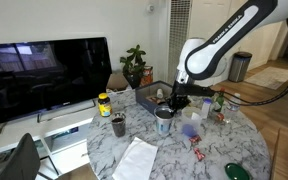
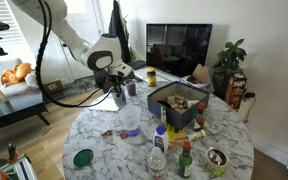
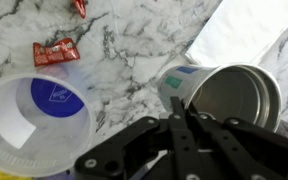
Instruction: Take the packets out the jar
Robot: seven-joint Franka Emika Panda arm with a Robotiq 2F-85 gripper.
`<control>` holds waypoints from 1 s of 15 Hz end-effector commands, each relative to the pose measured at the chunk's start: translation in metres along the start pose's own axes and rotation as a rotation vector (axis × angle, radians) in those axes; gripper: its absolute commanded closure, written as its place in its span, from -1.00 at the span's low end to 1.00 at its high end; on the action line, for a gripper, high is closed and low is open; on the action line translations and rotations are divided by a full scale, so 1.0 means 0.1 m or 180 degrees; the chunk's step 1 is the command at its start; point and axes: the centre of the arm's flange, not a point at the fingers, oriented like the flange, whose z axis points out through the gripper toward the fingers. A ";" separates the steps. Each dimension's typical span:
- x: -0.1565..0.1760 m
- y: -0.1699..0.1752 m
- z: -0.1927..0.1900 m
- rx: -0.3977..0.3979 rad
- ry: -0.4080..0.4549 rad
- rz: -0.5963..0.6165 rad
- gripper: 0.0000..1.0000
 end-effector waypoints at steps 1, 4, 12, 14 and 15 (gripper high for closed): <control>0.10 0.36 -0.77 0.0121 0.0158 0.0079 0.98; 0.27 0.76 -1.16 0.0174 0.0301 0.0027 0.98; 0.39 1.49 -1.12 0.0111 -0.0221 -0.0403 0.98; 0.37 1.56 -0.97 0.0112 -0.0414 -0.0499 0.98; 0.38 1.58 -0.90 0.0107 -0.0450 -0.0526 0.98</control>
